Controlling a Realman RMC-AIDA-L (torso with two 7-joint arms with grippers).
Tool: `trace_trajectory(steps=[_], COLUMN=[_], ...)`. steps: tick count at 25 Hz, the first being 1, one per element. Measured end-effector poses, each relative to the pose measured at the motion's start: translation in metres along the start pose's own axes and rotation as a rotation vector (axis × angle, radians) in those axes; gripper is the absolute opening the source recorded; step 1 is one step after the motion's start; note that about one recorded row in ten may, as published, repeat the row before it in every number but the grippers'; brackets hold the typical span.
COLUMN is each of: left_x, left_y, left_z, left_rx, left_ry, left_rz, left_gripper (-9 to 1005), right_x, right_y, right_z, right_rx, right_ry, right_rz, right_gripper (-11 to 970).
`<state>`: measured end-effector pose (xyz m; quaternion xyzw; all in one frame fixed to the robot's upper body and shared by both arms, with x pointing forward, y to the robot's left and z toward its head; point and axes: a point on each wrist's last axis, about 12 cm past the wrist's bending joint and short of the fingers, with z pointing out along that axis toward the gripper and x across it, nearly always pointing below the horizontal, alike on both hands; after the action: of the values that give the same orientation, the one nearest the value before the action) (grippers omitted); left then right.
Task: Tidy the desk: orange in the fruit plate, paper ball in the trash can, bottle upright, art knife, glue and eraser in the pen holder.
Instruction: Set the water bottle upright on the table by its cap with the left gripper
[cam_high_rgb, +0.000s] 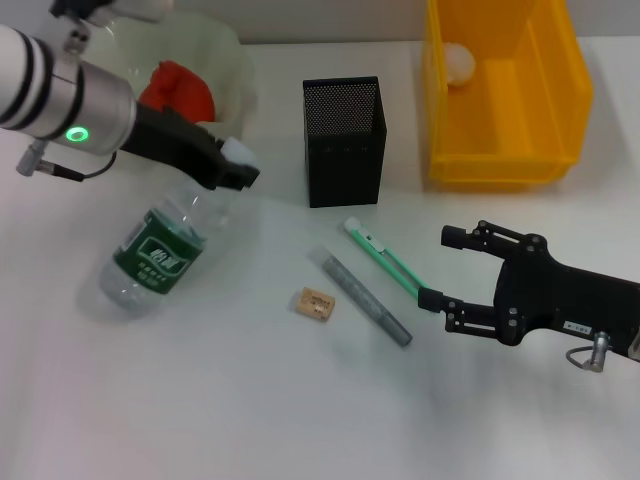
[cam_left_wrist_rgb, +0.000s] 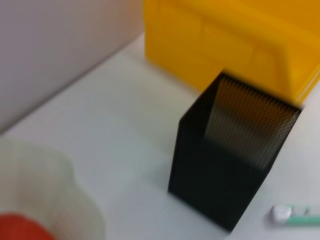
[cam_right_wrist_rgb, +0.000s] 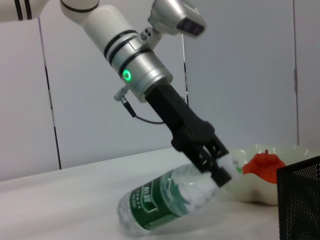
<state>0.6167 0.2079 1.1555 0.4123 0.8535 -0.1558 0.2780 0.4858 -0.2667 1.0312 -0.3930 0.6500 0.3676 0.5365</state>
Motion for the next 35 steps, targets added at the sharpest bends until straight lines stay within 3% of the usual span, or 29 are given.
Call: trace_trajectory(steps=[6, 10, 11, 14, 15, 26, 35], left_x=[0.007, 0.011, 0.017, 0.019, 0.028, 0.038, 0.061], left_y=[0.0, 0.002, 0.003, 0.003, 0.006, 0.003, 0.003], left_z=[-0.031, -0.039, -0.048, -0.05, -0.057, -0.058, -0.063], left_rx=[0.065, 0.09, 0.114, 0.117, 0.128, 0.139, 0.117], left_ry=[-0.199, -0.26, -0.325, -0.337, -0.384, -0.42, -0.468], left_rz=[0.037, 0.042, 0.056, 0.057, 0.078, 0.117, 0.113], left_gripper=[448, 448, 448, 447, 447, 447, 446], right_x=[0.0, 0.0, 0.0, -0.001, -0.001, -0.001, -0.002], right_y=[0.0, 0.0, 0.0, 0.0, 0.0, 0.0, 0.001], right_z=[0.001, 0.001, 0.001, 0.001, 0.001, 0.003, 0.004], right_rx=[-0.003, -0.004, -0.004, -0.005, -0.005, -0.008, -0.016], right_ry=[0.001, 0.001, 0.001, 0.0, 0.0, -0.002, -0.011], right_rz=[0.002, 0.001, 0.001, 0.0, 0.001, 0.0, 0.001], right_gripper=[799, 799, 799, 800, 800, 800, 800])
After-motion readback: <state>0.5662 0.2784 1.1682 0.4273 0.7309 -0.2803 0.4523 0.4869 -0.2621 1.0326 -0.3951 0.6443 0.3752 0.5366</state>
